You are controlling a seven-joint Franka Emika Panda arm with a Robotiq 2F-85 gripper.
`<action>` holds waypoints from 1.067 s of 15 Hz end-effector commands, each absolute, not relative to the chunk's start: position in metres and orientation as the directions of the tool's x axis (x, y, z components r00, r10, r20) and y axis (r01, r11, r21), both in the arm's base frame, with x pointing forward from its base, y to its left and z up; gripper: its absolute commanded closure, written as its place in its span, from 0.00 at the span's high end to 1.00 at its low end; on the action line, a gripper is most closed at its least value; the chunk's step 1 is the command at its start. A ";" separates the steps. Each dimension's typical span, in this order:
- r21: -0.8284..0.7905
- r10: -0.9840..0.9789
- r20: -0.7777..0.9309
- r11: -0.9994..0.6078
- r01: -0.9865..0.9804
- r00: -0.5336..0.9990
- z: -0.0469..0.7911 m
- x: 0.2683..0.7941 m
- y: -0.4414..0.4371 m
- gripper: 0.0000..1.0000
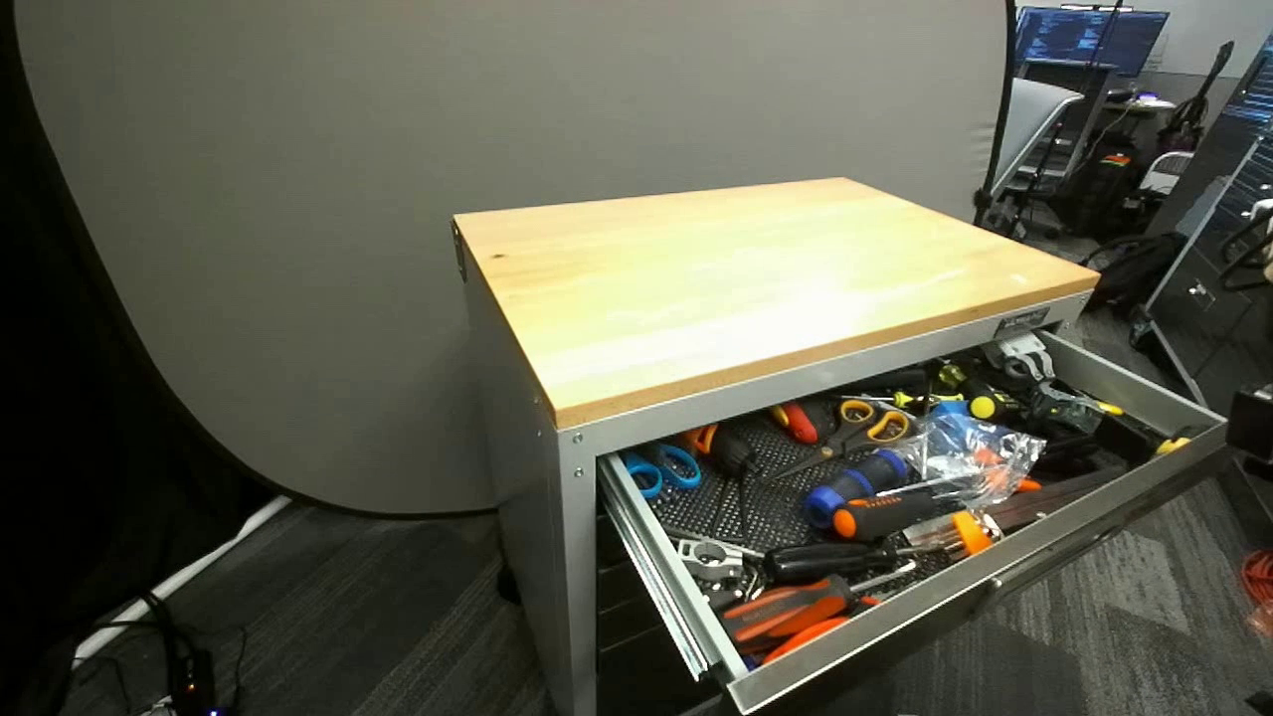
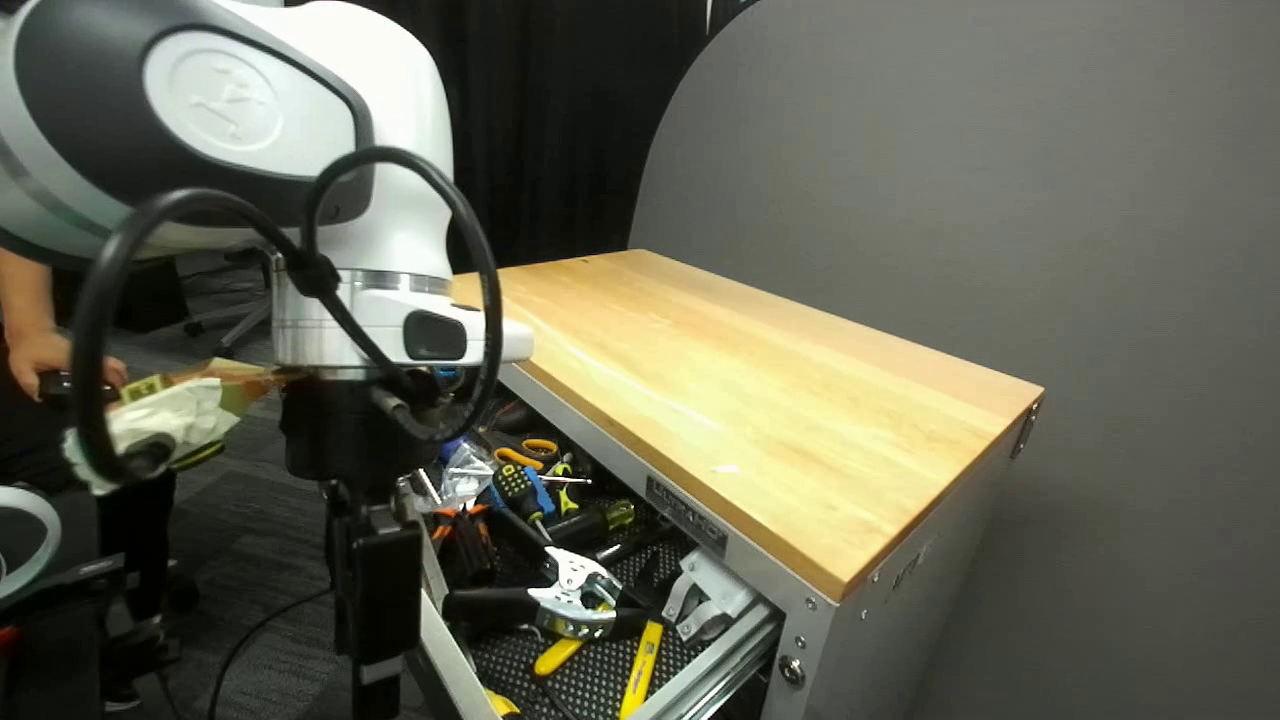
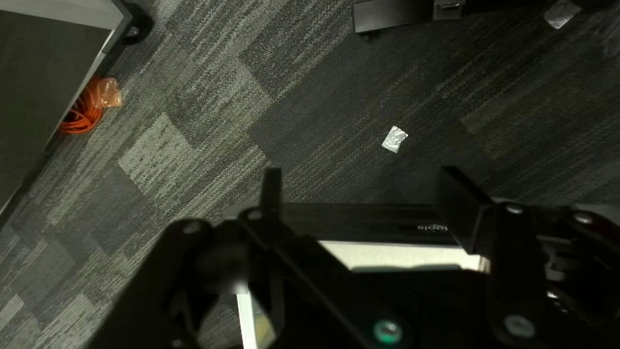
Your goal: Put the screwdriver in the drawer and close it
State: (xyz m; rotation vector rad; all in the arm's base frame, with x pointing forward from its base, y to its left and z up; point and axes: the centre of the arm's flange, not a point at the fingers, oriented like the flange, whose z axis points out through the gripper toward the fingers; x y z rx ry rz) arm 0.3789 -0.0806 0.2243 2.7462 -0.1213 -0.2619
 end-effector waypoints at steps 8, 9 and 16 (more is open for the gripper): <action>0.380 -0.138 -0.181 -0.923 -0.060 0.974 0.173 0.389 -0.070 0.01; 0.384 -0.146 -0.173 -0.921 -0.070 0.974 0.169 0.393 -0.067 0.00; 0.425 -0.238 -0.071 -0.886 -0.186 0.969 0.149 0.424 -0.049 0.02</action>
